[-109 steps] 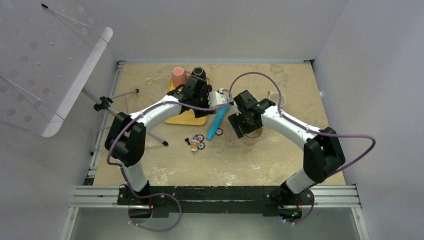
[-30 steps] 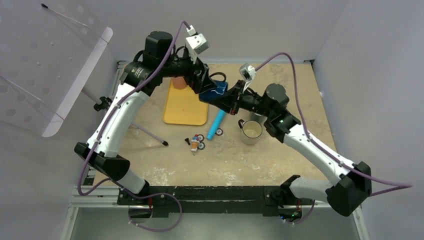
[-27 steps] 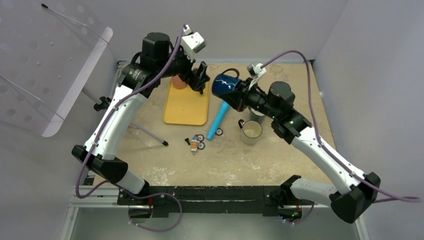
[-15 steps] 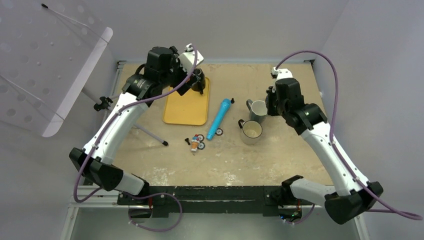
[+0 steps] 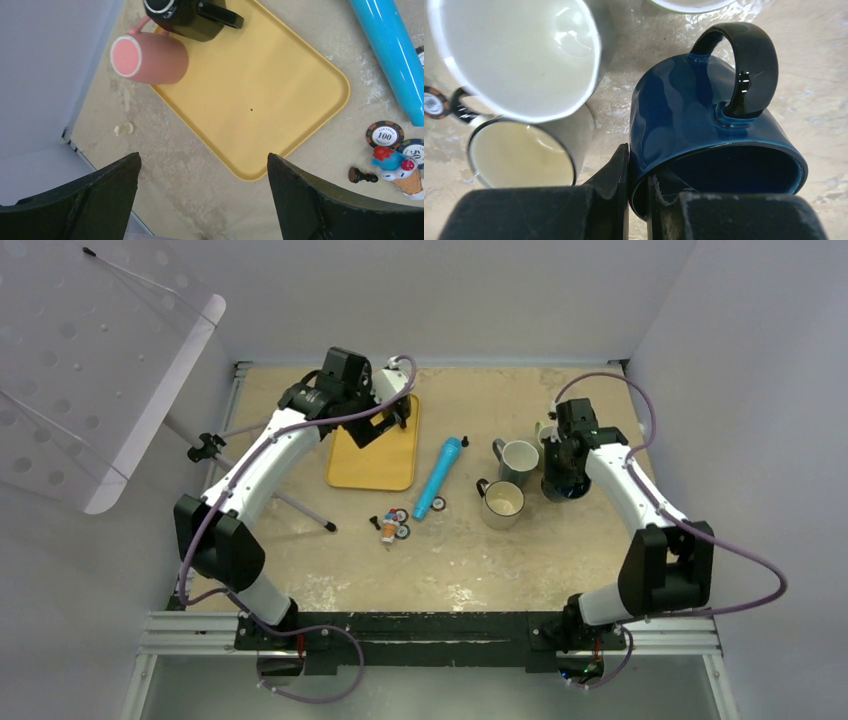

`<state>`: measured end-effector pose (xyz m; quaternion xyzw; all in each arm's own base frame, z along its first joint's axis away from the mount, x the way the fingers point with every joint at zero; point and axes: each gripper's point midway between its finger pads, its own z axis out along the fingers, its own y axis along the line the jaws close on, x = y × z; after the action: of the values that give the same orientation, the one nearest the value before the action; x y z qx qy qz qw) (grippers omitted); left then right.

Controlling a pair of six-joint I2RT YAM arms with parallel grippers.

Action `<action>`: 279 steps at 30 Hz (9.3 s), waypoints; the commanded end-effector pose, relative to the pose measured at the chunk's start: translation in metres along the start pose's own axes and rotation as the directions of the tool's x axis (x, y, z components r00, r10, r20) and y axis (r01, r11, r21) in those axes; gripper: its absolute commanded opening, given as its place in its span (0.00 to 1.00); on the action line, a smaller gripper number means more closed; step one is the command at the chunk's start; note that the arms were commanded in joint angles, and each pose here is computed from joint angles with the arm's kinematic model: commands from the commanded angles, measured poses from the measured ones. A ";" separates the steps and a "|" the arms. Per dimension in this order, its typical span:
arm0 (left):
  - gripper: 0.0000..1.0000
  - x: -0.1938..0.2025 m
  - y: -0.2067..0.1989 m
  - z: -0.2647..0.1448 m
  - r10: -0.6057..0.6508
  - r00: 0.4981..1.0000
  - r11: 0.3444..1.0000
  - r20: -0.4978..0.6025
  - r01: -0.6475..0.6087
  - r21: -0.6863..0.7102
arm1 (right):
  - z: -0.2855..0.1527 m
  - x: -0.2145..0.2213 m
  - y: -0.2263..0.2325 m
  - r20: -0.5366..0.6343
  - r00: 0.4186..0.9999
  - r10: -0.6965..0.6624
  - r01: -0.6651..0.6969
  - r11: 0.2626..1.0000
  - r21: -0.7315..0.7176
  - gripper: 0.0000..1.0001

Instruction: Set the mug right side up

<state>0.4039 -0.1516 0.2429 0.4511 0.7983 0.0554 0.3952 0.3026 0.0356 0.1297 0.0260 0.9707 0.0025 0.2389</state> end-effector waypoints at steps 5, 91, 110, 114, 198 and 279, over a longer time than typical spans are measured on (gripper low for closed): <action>0.95 -0.003 -0.021 0.021 0.069 0.997 0.987 0.023 -0.072 0.146 | 0.042 0.008 -0.010 -0.052 0.998 0.025 -0.027 0.999 -0.027 0.00; 0.00 -0.161 -0.052 -0.199 -0.485 0.686 0.747 0.542 0.002 0.665 | -0.286 -0.067 0.322 0.692 0.690 0.211 0.696 0.067 -0.715 0.86; 1.00 -0.060 0.063 -0.103 -0.155 0.917 0.987 0.368 0.161 0.015 | -0.118 0.019 0.223 0.271 0.844 -0.463 0.536 0.746 -0.396 0.00; 1.00 -0.027 0.068 -0.068 -0.137 0.963 0.990 0.232 0.141 -0.002 | -0.078 0.068 0.199 0.042 0.843 -0.536 0.527 0.807 -0.267 0.00; 0.60 0.061 0.056 0.232 0.409 0.884 0.909 -0.228 -0.374 0.184 | -0.046 0.032 0.186 0.208 0.871 -0.446 0.489 0.832 -0.261 0.96; 1.00 0.105 -0.033 -0.074 -0.471 0.872 0.873 0.135 0.483 -0.066 | -0.038 0.130 0.105 -0.137 0.982 -0.127 0.104 0.981 -0.164 0.00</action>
<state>0.2980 -0.0742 0.2015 0.2501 0.8735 -0.0320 0.4165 0.1650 0.1157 0.1192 -0.0355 0.9869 -0.0170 0.1566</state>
